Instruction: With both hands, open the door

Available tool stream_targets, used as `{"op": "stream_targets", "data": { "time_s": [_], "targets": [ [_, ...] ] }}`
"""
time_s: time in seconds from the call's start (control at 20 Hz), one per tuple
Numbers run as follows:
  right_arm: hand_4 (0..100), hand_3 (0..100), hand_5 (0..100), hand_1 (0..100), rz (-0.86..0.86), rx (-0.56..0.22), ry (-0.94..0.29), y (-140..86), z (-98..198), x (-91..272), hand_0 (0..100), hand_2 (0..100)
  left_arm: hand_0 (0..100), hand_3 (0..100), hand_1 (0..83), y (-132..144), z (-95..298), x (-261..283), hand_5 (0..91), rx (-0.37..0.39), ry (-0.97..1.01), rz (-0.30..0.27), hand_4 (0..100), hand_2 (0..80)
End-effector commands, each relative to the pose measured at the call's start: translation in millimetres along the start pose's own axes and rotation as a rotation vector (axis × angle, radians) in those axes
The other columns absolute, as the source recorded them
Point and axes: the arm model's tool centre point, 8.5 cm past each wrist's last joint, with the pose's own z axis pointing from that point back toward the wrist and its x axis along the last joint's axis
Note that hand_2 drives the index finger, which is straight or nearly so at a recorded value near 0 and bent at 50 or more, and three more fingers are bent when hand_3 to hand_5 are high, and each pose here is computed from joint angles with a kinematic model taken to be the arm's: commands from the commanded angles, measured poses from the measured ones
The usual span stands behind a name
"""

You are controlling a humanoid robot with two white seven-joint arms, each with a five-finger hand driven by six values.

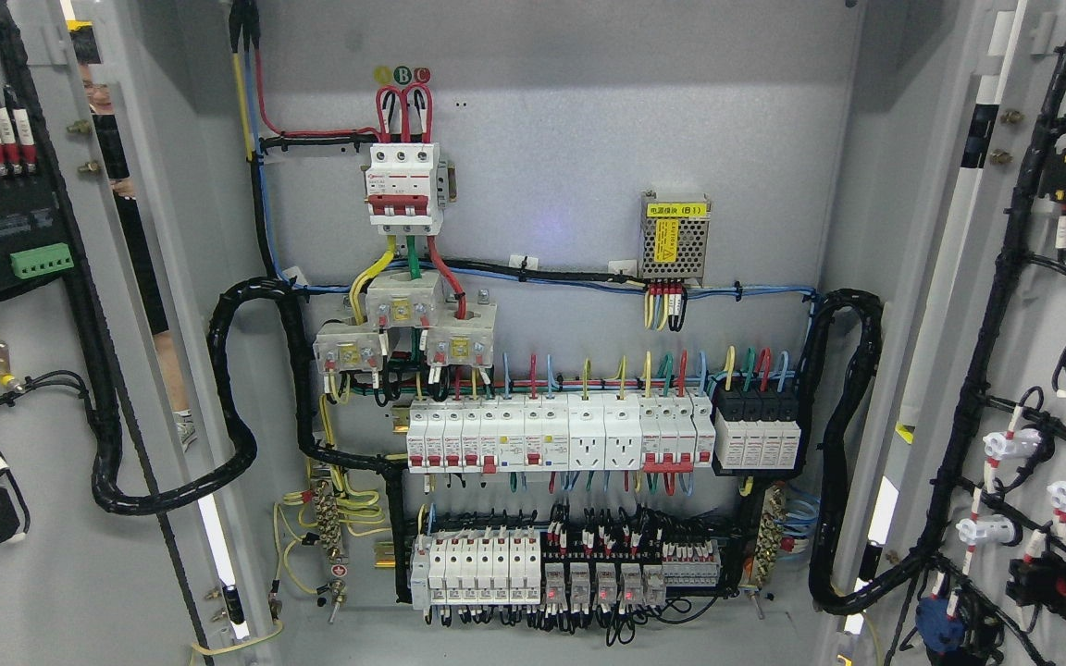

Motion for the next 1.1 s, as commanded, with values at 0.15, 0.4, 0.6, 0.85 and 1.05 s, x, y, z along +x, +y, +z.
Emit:
{"op": "stream_targets", "data": {
  "time_s": [0.15, 0.4, 0.6, 0.85, 1.05],
  "targets": [
    [0, 0, 0, 50, -0.172, 0.136, 0.253, 71, 41, -75, 0, 4, 12, 0, 55.6, -77, -30, -22, 0.0, -0.092, -0.013, 0.115, 0, 0.0],
    [0, 0, 0, 50, -0.237, 0.186, 0.531, 103, 114, -132, 0, 4, 12, 0, 55.6, -125, -19, -80, 0.0, -0.078, 0.123, 0.153, 0, 0.0],
    [0, 0, 0, 50, -0.232, 0.175, 0.783, 115, 188, -173, 0, 4, 12, 0, 55.6, -164, 27, -159, 0.0, 0.089, 0.343, 0.231, 0, 0.0],
    [0, 0, 0, 50, -0.23, 0.121, 1.064, 112, 267, -208, 0, 4, 12, 0, 55.6, -196, 121, -269, 0.0, 0.352, 0.682, 0.389, 0, 0.0],
    [0, 0, 0, 50, -0.224, 0.069, 1.31, 101, 332, -218, 0, 4, 12, 0, 55.6, -227, 189, -320, 0.0, 0.448, 0.916, 0.477, 0, 0.0]
  ]
}}
